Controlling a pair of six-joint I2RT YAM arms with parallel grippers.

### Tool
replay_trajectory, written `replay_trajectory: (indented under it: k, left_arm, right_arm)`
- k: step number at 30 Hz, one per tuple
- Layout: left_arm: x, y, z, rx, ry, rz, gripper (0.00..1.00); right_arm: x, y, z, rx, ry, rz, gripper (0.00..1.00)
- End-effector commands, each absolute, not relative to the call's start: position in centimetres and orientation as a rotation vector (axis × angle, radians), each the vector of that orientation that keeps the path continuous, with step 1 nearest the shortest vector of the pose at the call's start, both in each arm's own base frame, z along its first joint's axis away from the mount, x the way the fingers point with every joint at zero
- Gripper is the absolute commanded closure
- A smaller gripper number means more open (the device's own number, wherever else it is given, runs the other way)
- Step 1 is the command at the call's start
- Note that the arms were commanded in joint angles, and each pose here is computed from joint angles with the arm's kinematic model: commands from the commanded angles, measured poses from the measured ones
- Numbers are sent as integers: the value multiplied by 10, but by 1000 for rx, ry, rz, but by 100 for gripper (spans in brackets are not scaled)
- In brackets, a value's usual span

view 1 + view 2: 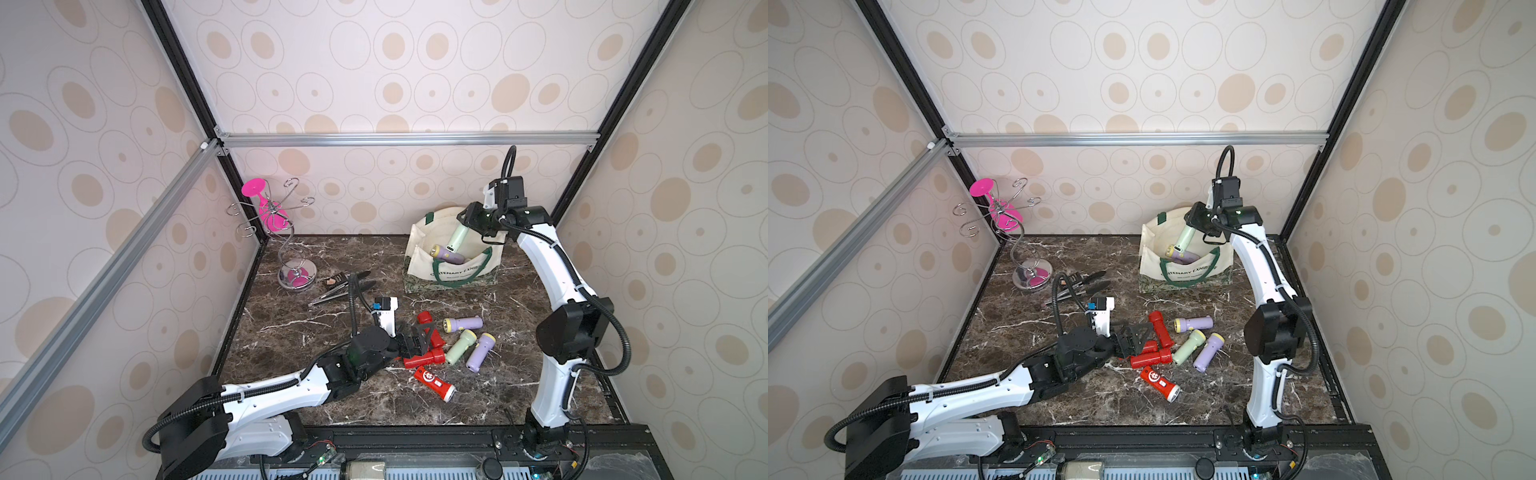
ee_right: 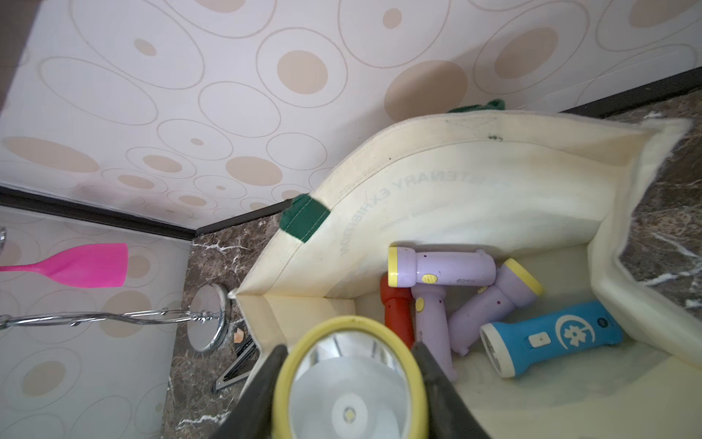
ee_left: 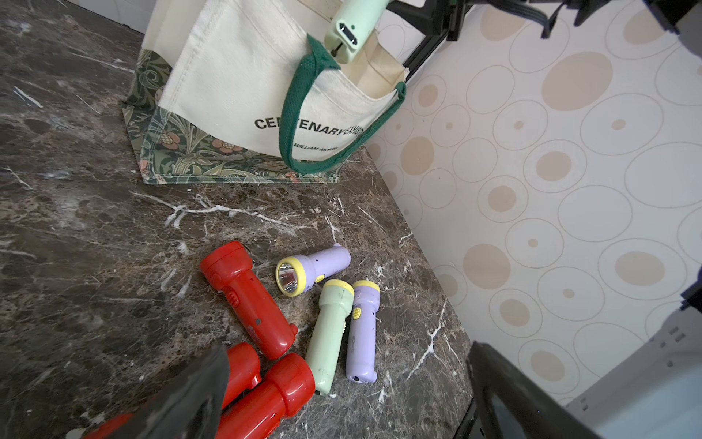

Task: Put the flashlights into the tote bags
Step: Pick up the flashlight from the center of the board, then place the flashlight in the canvas bag.

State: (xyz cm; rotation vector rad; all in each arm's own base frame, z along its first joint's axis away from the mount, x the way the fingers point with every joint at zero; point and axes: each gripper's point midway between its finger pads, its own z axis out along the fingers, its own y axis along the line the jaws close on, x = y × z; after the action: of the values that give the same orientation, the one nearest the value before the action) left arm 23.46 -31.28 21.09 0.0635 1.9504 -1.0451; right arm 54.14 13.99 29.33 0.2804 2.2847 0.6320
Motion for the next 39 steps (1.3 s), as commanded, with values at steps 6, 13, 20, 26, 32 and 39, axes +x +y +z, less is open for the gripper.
replay_trajectory:
  k: [6, 13, 20, 26, 32, 39]
  left_arm:
    - [236, -311, 215, 55, 1940, -1026, 2]
    - [236, -306, 204, 47, 1961, -998, 2]
    - [239, -307, 183, 95, 2071, -870, 2]
    - [241, -309, 172, 112, 2113, -817, 3]
    - [244, -315, 158, 230, 2192, -683, 3]
    - [250, -319, 143, 358, 2273, -540, 9]
  right_arm:
    - [558, 136, 270, 228, 2341, 528, 100]
    - [555, 135, 242, 200, 2414, 473, 100]
    - [553, 139, 224, 137, 2456, 435, 100]
    - [552, 140, 220, 98, 2465, 378, 92]
    - [552, 137, 242, 97, 2426, 356, 57]
    - [547, 137, 283, 74, 2344, 359, 27]
